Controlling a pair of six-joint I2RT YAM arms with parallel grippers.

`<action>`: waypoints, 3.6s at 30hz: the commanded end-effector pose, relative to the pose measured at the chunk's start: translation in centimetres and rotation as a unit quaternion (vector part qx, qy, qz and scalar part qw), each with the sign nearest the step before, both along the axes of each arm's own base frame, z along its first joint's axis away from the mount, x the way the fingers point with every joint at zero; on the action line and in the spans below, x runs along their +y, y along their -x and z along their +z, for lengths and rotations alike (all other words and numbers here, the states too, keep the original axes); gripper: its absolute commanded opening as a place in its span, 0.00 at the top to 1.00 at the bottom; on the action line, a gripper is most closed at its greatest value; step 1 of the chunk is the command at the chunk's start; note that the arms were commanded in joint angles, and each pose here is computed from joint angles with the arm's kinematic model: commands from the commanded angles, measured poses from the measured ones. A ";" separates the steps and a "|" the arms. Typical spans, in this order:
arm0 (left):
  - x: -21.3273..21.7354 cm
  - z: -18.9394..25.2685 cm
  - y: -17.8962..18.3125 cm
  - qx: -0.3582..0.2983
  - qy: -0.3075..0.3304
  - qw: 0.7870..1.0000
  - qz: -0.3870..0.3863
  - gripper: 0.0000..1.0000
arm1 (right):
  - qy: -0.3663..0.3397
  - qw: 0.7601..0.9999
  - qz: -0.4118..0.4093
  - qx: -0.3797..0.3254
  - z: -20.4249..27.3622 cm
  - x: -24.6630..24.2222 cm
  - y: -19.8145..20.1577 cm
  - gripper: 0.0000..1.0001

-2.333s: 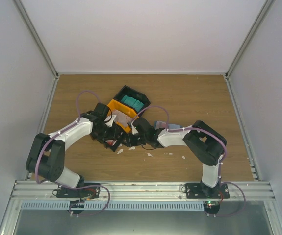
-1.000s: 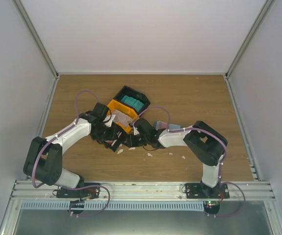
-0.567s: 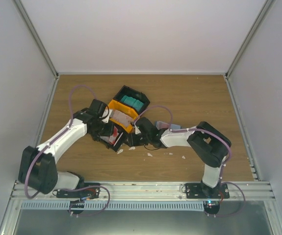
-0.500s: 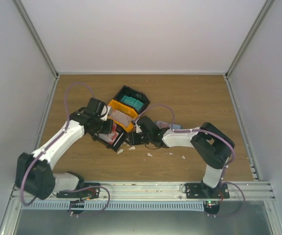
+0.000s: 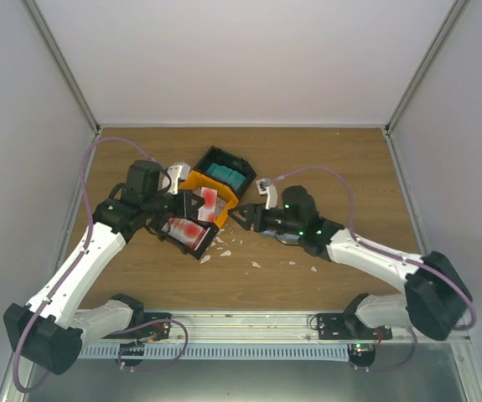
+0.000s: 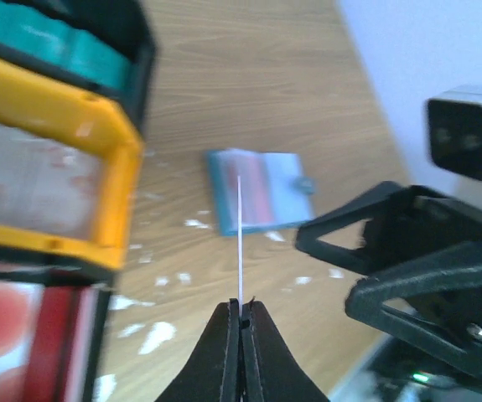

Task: Put the credit cards into the card holder
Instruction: Pick up the credit card from the storage box, then insert the credit card into the card holder.

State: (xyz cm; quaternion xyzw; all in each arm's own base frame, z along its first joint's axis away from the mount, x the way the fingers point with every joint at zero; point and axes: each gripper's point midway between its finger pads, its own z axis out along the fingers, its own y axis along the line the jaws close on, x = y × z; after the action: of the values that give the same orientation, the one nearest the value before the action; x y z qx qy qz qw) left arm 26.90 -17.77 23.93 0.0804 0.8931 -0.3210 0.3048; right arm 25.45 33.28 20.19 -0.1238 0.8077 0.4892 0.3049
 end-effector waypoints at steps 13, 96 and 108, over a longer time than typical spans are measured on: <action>-7.4 6.7 4.4 0.078 0.307 0.937 -0.148 1.00 | -0.145 0.988 0.027 0.035 6.6 -2.5 4.0 0.48; -17.0 -23.8 -5.1 0.134 -0.160 0.974 -0.093 0.79 | 0.030 0.932 -0.204 0.297 -18.5 -21.0 -5.8 1.00; -17.2 -23.7 -4.7 0.137 -0.149 0.974 -0.103 0.78 | 0.023 0.935 -0.163 0.313 -19.6 -18.2 -5.3 1.00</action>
State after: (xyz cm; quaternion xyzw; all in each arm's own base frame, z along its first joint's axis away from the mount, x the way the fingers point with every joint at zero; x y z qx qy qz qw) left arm 34.12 -36.13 2.79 0.1632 0.9395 -0.2458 0.1739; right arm 31.79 14.63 2.54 0.1461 0.8707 0.4493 0.1364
